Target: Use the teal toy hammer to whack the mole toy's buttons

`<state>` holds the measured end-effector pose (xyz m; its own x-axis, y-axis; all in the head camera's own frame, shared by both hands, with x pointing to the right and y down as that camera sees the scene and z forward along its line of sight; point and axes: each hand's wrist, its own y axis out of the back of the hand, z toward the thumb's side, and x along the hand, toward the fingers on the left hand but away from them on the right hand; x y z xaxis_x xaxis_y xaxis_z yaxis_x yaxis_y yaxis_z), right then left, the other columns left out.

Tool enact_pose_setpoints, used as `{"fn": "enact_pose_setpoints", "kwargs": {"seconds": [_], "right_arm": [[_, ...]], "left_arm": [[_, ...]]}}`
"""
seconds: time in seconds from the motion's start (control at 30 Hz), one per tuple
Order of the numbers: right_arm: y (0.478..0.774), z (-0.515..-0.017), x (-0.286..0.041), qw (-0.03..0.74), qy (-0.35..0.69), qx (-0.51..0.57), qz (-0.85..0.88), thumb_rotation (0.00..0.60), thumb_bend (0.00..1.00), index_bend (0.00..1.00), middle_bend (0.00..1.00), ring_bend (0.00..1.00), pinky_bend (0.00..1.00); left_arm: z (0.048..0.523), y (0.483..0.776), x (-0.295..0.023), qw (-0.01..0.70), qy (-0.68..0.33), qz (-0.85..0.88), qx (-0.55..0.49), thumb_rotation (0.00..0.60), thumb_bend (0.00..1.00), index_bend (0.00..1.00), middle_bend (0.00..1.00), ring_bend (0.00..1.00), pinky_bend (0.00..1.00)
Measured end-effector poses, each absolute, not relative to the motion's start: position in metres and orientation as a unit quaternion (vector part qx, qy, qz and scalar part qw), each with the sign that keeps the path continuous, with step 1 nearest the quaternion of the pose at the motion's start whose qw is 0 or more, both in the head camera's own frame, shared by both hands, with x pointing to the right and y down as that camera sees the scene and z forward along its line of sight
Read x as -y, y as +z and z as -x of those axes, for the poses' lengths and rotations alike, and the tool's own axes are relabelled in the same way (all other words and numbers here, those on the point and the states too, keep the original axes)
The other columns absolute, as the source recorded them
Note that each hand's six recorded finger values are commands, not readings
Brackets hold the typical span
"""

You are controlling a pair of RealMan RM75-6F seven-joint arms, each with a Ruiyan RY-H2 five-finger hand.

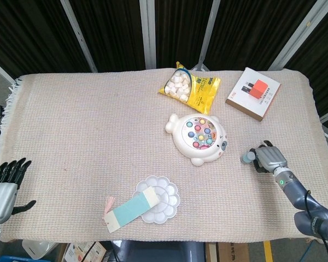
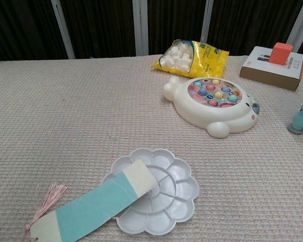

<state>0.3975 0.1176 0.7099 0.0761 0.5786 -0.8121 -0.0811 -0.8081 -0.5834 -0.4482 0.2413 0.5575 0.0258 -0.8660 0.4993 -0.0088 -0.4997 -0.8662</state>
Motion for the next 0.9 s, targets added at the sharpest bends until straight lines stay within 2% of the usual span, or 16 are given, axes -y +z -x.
{"fn": "enact_pose_setpoints", "kwargs": {"seconds": [0.43,0.57,0.63,0.77,0.9], "right_arm": [[0.7083,-0.3981,-0.1143,0.246,0.663,0.174,0.685,0.600,0.74,0.21,0.33,0.10,0.00],[0.7090,-0.3983,-0.1143,0.244,0.666,0.171,0.684,0.600,0.67,0.17,0.31,0.08,0.00],[0.7093,-0.3986,-0.1146,0.243,0.668,0.168,0.683,0.600,0.66,0.16,0.31,0.07,0.00],[0.7095,-0.3992,-0.1145,0.243,0.671,0.166,0.681,0.600,0.54,0.15,0.30,0.06,0.00],[0.7092,-0.3996,-0.1144,0.243,0.673,0.166,0.679,0.600,0.48,0.14,0.29,0.06,0.00]], "left_arm": [[0.4492,0.5594,-0.2418,0.353,-0.604,0.622,-0.352,0.600,0.12,0.00,0.00,0.00,0.00],[0.4492,0.5598,-0.2413,0.353,-0.604,0.622,-0.351,0.600,0.12,0.00,0.00,0.00,0.00],[0.4490,0.5596,-0.2409,0.354,-0.604,0.622,-0.351,0.600,0.12,0.00,0.00,0.00,0.00],[0.4486,0.5602,-0.2407,0.354,-0.604,0.623,-0.350,0.600,0.12,0.00,0.00,0.00,0.00],[0.4485,0.5609,-0.2411,0.353,-0.604,0.623,-0.350,0.600,0.12,0.00,0.00,0.00,0.00]]}}
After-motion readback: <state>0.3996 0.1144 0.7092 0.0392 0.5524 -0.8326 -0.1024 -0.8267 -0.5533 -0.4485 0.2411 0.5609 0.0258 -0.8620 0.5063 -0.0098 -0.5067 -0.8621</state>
